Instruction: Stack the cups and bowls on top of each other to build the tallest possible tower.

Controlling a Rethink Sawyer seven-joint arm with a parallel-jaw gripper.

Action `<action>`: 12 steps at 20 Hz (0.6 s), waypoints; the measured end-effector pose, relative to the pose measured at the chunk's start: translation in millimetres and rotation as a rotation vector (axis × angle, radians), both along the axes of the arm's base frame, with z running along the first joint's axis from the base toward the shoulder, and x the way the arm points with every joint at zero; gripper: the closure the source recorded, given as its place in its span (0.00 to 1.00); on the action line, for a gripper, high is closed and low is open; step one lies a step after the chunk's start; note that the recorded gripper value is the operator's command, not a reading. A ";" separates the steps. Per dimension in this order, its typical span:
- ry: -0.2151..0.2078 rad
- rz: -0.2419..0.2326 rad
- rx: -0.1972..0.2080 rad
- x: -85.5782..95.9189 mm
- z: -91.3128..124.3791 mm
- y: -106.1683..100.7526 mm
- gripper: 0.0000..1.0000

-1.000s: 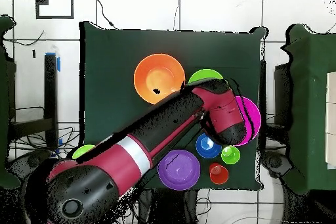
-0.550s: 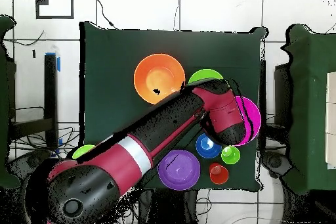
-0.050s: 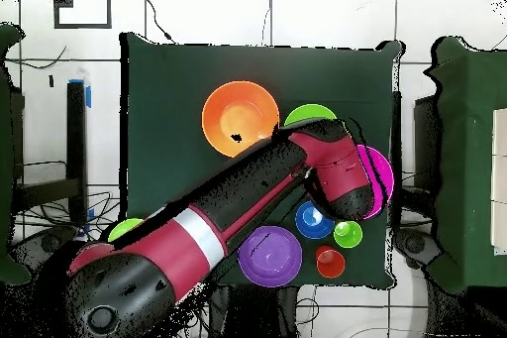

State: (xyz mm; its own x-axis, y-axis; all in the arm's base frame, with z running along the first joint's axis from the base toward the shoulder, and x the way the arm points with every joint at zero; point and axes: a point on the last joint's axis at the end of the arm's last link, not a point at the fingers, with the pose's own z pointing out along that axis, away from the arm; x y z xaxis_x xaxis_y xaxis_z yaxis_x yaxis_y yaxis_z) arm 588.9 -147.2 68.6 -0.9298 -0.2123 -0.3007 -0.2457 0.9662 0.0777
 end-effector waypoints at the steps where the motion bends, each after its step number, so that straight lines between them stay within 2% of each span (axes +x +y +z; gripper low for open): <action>1: 0.002 0.003 -0.008 -1.1 4.8 -1.0 0.00; 2: 0.006 0.009 -0.028 -3.2 17.6 -3.9 0.00; 10: 0.023 0.039 -0.110 -5.7 66.3 -26.5 0.00; 12: 0.025 0.037 -0.119 -6.9 72.5 -32.6 0.00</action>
State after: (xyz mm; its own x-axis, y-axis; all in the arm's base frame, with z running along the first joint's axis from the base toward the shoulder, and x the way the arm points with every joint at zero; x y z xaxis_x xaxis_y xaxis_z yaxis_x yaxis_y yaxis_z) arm 582.0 -179.8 141.1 -0.9276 -0.2792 -0.2480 -0.2805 0.9594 -0.0307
